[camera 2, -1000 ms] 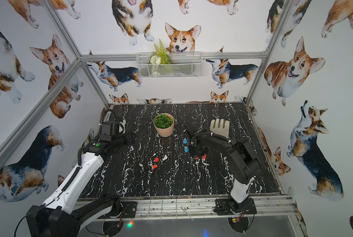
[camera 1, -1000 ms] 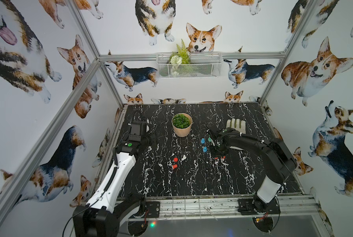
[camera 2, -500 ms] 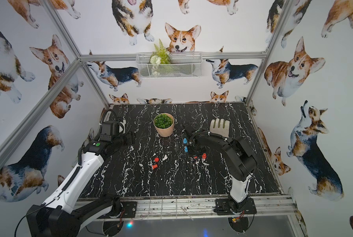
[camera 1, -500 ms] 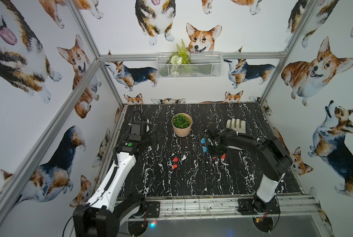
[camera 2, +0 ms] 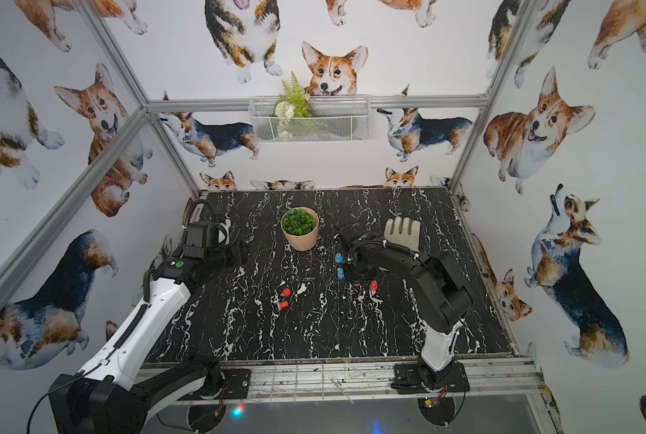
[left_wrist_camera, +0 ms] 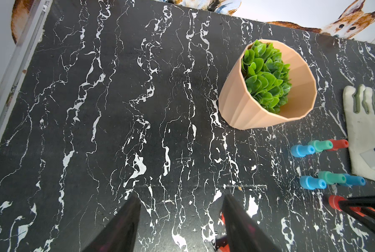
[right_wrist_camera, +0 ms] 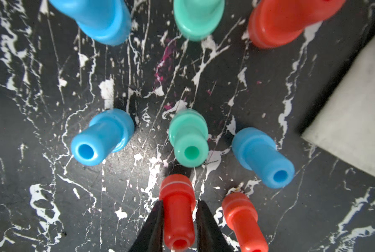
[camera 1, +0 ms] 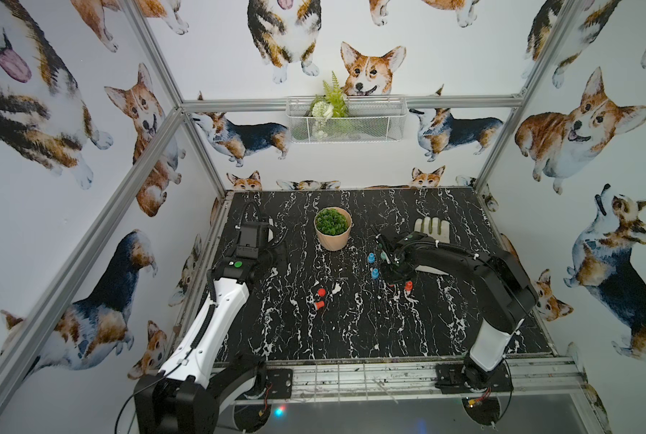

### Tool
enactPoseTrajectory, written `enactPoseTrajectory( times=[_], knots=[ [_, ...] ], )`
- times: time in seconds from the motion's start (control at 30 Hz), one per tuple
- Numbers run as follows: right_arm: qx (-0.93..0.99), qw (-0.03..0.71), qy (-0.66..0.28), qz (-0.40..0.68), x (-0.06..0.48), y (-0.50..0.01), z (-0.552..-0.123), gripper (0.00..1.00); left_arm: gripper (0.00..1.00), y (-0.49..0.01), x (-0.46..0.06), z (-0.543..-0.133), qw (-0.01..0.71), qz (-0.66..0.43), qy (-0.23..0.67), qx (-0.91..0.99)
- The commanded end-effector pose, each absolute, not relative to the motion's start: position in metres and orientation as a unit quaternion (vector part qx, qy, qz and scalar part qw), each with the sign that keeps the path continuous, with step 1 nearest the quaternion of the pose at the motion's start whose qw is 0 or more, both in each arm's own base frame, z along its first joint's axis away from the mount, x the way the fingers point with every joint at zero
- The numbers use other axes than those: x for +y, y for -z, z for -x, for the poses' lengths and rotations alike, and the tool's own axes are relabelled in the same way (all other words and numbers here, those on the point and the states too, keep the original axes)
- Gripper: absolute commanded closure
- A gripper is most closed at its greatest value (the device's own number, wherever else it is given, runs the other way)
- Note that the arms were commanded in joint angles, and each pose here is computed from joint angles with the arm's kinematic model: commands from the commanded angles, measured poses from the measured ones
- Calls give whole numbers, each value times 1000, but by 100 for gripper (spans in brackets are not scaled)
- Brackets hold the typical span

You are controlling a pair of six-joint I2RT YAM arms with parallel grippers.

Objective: Close the stamp cap
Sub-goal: Place the stamp at the center of the board.

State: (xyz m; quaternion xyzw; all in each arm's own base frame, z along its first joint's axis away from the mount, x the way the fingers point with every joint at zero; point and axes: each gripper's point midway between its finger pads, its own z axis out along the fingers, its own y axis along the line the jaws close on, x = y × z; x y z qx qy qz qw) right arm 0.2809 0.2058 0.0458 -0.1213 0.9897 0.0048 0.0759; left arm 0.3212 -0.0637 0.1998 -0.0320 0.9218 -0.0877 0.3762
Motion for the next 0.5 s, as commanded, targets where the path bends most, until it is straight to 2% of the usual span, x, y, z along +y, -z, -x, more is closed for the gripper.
enactPoseTrajectory(
  times=[0.0,0.07,0.27,0.47],
  knots=[
    [990,72,0,123,203,-51,-278,69,36,-202,-63,-322,378,28,86,921],
    [990,69,1,123,203,-50,-277,70,36,-202,-63,-323,378,29,85,921],
    [991,55,2,123,201,-43,-272,84,36,-201,-63,-322,377,28,85,922],
    [991,39,7,125,200,-35,-268,91,36,-201,-64,-323,376,27,86,922]
  ],
)
